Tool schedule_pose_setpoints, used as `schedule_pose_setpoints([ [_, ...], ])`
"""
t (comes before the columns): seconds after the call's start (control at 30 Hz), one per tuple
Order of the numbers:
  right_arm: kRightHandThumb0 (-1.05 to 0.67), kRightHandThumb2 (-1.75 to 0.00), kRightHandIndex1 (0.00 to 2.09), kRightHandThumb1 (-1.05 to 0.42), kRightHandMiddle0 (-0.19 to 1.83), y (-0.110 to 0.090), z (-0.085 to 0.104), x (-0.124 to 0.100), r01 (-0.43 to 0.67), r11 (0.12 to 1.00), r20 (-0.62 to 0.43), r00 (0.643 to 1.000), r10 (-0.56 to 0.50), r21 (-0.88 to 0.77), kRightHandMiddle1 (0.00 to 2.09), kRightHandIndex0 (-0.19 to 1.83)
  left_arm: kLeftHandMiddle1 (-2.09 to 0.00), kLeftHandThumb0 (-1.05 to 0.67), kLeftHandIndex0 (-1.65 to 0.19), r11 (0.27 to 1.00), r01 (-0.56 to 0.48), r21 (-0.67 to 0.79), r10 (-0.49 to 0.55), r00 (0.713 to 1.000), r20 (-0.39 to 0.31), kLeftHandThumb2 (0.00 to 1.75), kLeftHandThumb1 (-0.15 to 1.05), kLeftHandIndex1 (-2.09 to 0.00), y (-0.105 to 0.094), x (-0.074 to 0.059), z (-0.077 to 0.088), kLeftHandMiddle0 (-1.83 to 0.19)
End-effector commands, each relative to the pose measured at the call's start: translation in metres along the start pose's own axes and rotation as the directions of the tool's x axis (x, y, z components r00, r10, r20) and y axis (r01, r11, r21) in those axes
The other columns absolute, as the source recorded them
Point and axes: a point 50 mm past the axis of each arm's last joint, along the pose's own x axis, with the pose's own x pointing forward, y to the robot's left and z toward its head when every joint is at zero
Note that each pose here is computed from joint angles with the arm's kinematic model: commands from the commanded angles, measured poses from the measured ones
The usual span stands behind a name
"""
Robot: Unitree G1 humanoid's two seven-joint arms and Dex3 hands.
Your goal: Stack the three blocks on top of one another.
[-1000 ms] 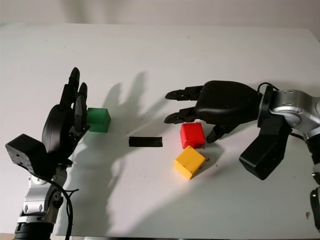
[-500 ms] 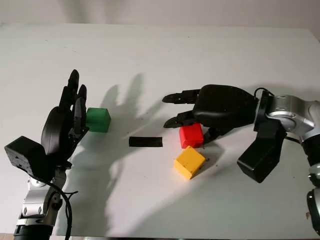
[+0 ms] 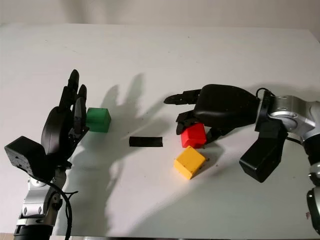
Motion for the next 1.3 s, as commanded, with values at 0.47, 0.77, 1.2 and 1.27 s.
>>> schedule_pose_setpoints([
  [0.47,-0.37,-0.05,0.06,-0.90,0.49,-0.024,-0.013,0.007,0.063,0.995,-0.026,0.998,-0.065,-0.080,1.29,0.31,-0.05,-0.77,0.13,1.000,0.006,0.027,-0.006,1.000,-0.005,0.65,1.05,-0.05,-0.002,-0.002,0.000,0.12],
  [0.77,-0.34,-0.06,0.07,-0.90,0.56,-0.054,-0.016,0.038,0.072,0.983,0.012,0.997,-0.071,-0.168,1.19,0.35,-0.05,-0.76,0.12,1.000,0.002,0.022,-0.002,1.000,-0.002,0.65,1.05,-0.05,-0.004,-0.003,0.000,0.12],
  [1.2,-0.39,-0.05,0.03,-0.93,0.49,-0.082,-0.005,0.082,-0.079,0.994,0.024,0.996,0.081,-0.075,1.31,0.22,-0.05,-0.76,0.14,1.000,-0.004,0.016,0.003,1.000,0.016,0.66,1.05,-0.05,-0.007,-0.003,0.002,0.13],
  [1.27,-0.39,-0.06,0.04,-0.95,0.45,-0.081,-0.003,0.084,-0.094,0.994,0.032,0.995,0.096,-0.053,1.39,0.21,-0.05,-0.75,0.14,1.000,-0.003,0.014,0.003,1.000,0.020,0.66,1.05,-0.05,-0.007,-0.004,0.002,0.12],
])
